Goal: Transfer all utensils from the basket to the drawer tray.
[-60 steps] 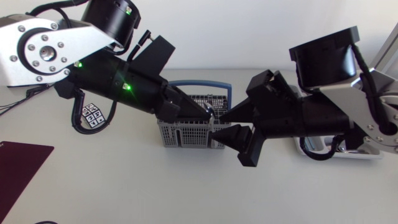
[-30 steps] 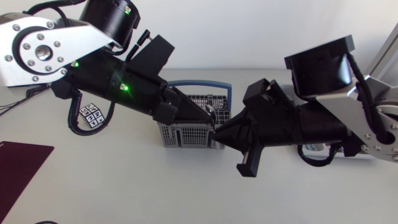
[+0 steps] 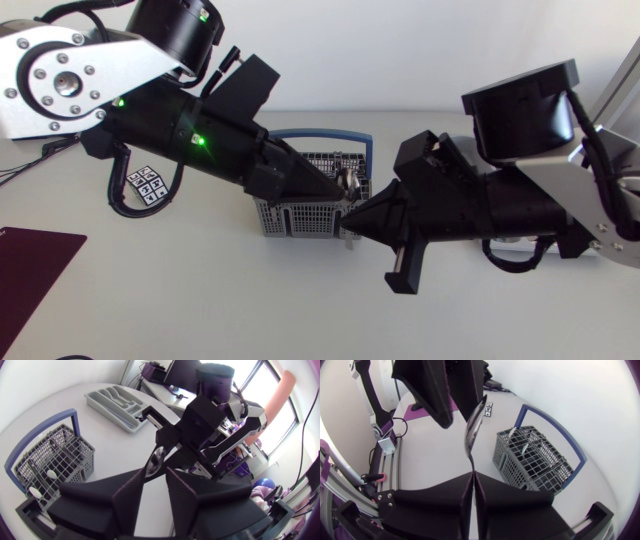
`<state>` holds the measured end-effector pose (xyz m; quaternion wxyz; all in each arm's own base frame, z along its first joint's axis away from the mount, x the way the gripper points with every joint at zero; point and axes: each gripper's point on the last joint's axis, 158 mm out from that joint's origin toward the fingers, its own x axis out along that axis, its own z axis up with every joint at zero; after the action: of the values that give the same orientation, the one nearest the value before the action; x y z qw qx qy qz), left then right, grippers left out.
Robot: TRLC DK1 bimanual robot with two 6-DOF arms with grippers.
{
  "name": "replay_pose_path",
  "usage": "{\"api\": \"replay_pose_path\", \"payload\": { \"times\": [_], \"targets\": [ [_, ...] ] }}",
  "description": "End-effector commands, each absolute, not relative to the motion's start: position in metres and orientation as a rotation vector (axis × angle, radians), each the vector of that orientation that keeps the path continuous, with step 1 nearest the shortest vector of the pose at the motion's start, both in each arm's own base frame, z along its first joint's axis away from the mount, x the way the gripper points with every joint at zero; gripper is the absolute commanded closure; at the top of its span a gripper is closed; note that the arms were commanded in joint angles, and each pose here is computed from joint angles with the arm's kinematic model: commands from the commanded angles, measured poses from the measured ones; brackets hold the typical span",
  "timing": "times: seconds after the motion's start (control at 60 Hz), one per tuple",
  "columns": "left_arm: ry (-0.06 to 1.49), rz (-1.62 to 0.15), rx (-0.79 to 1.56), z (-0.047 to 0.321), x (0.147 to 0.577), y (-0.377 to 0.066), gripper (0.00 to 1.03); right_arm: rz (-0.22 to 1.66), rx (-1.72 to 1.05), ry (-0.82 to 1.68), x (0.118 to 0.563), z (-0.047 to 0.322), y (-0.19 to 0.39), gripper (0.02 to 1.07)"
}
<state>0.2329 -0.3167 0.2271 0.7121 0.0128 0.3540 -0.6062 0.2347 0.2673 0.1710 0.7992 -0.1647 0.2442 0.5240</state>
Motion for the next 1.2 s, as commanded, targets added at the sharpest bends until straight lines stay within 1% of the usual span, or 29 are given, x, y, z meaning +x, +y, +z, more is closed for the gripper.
{"api": "replay_pose_path", "payload": {
  "times": [0.0, 0.083, 0.1, 0.267, 0.417, 0.483, 0.633, 0.75, 0.883, 1.183],
  "targets": [
    [0.722, -1.358, 0.030, 0.249, 0.234, -0.315, 0.39, 1.125, -0.362, 0.550, 0.229, 0.162, 0.262, 1.01],
    [0.697, -1.342, 0.023, 0.258, 0.241, -0.313, 0.31, 1.108, -0.374, 0.554, 0.231, 0.160, 0.254, 1.01],
    [0.693, -1.339, 0.024, 0.259, 0.242, -0.313, 0.28, 1.100, -0.375, 0.555, 0.232, 0.160, 0.251, 1.01],
    [0.650, -1.289, 0.026, 0.268, 0.256, -0.300, 0.17, 0.982, -0.398, 0.572, 0.253, 0.155, 0.208, 1.01],
    [0.618, -1.201, 0.032, 0.270, 0.280, -0.283, 0.17, 0.836, -0.443, 0.592, 0.277, 0.145, 0.155, 1.01],
    [0.618, -1.108, 0.063, 0.262, 0.298, -0.273, 0.17, 0.764, -0.465, 0.604, 0.287, 0.139, 0.127, 1.01],
    [0.659, -0.999, 0.119, 0.237, 0.317, -0.263, 0.17, 0.597, -0.533, 0.638, 0.307, 0.124, 0.061, 1.01],
    [0.685, -0.961, 0.169, 0.219, 0.318, -0.259, 0.15, 0.431, -0.588, 0.674, 0.324, 0.112, -0.011, 1.01],
    [0.695, -0.947, 0.187, 0.212, 0.319, -0.257, 0.14, 0.304, -0.646, 0.717, 0.335, 0.097, -0.069, 1.01],
    [0.725, -0.923, 0.214, 0.199, 0.315, -0.254, 0.14, 0.146, -0.734, 0.806, 0.343, 0.062, -0.152, 1.01]
  ]
}}
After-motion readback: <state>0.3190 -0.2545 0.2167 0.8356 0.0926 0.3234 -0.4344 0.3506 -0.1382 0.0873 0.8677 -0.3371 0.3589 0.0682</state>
